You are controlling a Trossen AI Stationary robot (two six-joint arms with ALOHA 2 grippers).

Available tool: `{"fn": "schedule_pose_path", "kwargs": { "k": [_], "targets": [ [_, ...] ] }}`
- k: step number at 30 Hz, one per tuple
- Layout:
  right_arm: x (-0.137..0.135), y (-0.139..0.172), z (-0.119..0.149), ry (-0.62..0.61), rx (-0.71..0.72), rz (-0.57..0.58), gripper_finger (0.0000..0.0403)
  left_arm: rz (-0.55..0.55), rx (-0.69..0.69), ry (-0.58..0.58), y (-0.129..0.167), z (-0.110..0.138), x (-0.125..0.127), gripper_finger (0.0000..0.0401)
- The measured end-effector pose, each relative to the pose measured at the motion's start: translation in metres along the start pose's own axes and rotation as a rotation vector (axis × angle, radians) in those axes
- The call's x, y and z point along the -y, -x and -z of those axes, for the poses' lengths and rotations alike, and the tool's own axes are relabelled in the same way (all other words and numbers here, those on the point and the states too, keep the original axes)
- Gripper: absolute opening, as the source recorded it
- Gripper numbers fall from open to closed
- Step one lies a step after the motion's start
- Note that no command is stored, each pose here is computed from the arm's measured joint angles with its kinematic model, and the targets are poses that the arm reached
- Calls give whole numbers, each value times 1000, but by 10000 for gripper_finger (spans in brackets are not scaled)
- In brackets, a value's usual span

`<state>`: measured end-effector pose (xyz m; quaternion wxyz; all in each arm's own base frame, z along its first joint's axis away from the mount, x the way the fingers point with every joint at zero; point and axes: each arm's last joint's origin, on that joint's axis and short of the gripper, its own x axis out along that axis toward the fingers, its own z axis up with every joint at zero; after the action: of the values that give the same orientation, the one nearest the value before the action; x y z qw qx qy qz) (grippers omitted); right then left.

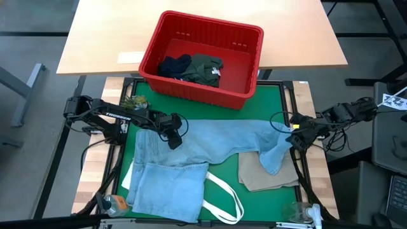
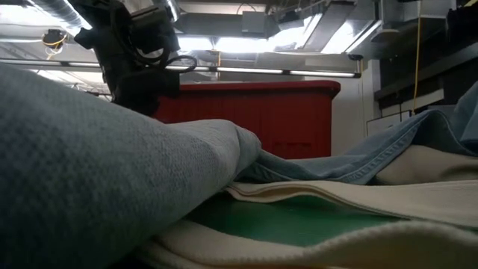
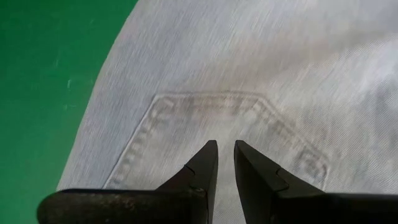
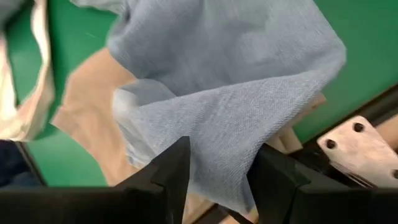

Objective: Fold Laundry from Bin
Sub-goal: Fold the light blue pants

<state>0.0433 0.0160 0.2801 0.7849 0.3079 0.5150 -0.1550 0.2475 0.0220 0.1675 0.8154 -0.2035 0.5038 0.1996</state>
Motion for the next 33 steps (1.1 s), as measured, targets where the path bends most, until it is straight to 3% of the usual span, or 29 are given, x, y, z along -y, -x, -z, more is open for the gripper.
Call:
{"fn": "schedule_pose_path", "kwargs": {
  "k": [3,9,15,21,28,33],
  "targets": [
    [-2,0,-2,-55,41,-17,114,12,23,2,0,-2,1,50],
    [-9,1,-9,-128,159,-67,11,29,54,5,0,-5,3,50],
    [-23,5,-22,-229,382,-169,19,39,73,6,0,-7,4,50],
    [-43,4,-38,-293,605,-179,14,63,117,10,1,-11,6,50],
    [-76,-16,-57,-351,718,-147,5,78,145,6,1,-14,8,50],
    [-93,-37,-77,-422,715,-139,13,83,152,4,2,-14,8,50]
  ]
}}
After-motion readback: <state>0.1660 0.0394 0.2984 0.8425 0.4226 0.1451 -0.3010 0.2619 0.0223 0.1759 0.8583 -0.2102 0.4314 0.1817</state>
